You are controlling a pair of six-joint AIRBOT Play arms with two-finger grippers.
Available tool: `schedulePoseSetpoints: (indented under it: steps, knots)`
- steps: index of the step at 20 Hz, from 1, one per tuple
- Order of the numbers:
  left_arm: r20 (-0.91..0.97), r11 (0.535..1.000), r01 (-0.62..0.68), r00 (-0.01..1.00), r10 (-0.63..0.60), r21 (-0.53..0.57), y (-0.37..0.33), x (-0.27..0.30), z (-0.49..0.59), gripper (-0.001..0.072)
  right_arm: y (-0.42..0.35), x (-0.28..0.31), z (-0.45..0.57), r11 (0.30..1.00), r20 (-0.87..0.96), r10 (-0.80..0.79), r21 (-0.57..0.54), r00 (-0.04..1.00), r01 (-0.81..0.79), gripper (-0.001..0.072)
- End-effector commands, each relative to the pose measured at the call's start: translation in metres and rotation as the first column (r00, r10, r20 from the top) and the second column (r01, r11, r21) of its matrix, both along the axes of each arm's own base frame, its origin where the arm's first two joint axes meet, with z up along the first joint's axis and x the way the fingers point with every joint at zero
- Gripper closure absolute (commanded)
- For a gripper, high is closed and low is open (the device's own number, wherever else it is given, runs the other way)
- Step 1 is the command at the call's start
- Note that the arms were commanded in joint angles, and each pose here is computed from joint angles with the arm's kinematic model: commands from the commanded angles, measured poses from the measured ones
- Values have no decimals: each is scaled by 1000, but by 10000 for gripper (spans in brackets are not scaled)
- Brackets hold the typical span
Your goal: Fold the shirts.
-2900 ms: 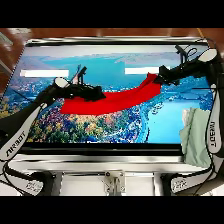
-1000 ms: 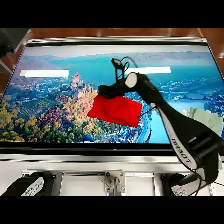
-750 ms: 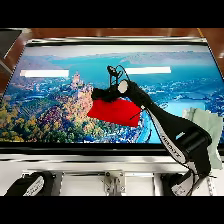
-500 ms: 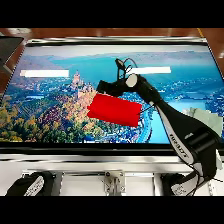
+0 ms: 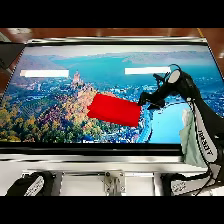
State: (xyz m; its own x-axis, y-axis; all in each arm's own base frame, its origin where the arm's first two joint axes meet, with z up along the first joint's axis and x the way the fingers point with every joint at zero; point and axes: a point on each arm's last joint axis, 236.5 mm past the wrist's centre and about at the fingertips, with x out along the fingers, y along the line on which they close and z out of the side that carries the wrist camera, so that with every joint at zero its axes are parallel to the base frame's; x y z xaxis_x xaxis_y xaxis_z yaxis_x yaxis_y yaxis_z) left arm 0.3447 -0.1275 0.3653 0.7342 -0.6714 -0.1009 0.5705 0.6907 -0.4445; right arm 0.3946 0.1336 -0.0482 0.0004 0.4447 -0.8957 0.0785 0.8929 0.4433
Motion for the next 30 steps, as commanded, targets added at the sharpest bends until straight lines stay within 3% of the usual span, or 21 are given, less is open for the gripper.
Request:
schedulePoseSetpoints:
  steps: [1, 4, 10, 11, 12, 13, 16, 19, 22, 24, 30]
  knots:
    - [-1, 1000, -3, 1000, 3, 7, 1, 0, -1, 670, 6, -9, -33, 986, -48, -135, 92, 990, 139, 29]
    - [-2, 1000, -3, 1000, 3, 7, 1, 0, -1, 670, 16, -21, -59, 989, -98, -113, 87, 989, 121, 29]
    - [-1, 1000, -4, 1000, 4, 5, 1, 0, -1, 670, 57, 3, -69, 969, -35, -152, 192, 988, 156, 32]
    - [-8, 1000, -5, 1000, 5, -1, 1, 0, -1, 670, 63, 10, -68, 960, -30, -180, 214, 983, 183, 160]
    - [-12, 1000, -5, 1000, 5, -6, 1, 0, -1, 670, 66, 18, -63, 949, -16, -207, 241, 978, 205, 463]
    - [-13, 1000, -6, 1000, 5, -7, 1, 0, -1, 670, 68, 25, -55, 941, 4, -213, 270, 977, 204, 641]
    - [-13, 1000, -6, 1000, 6, -6, 1, 1, -1, 670, 61, 50, 7, 940, 186, -126, 336, 975, 57, 655]
    - [-15, 1000, -12, 1000, 13, 7, 2, 1, -4, 670, 9, 77, 101, 940, 353, -156, 339, 923, 29, 655]
    - [-16, 1000, -14, 1000, 14, 9, 3, 2, -4, 670, -98, 79, 169, 960, 438, -259, 215, 861, 180, 655]
    - [-16, 1000, -13, 1000, 13, 9, 2, 2, -4, 670, -175, 57, 193, 938, 450, -343, 117, 825, 326, 655]
    - [-16, 1000, -13, 1000, 13, 9, 2, 2, -4, 670, -315, -36, 208, 762, 360, -613, 34, 703, 647, 655]
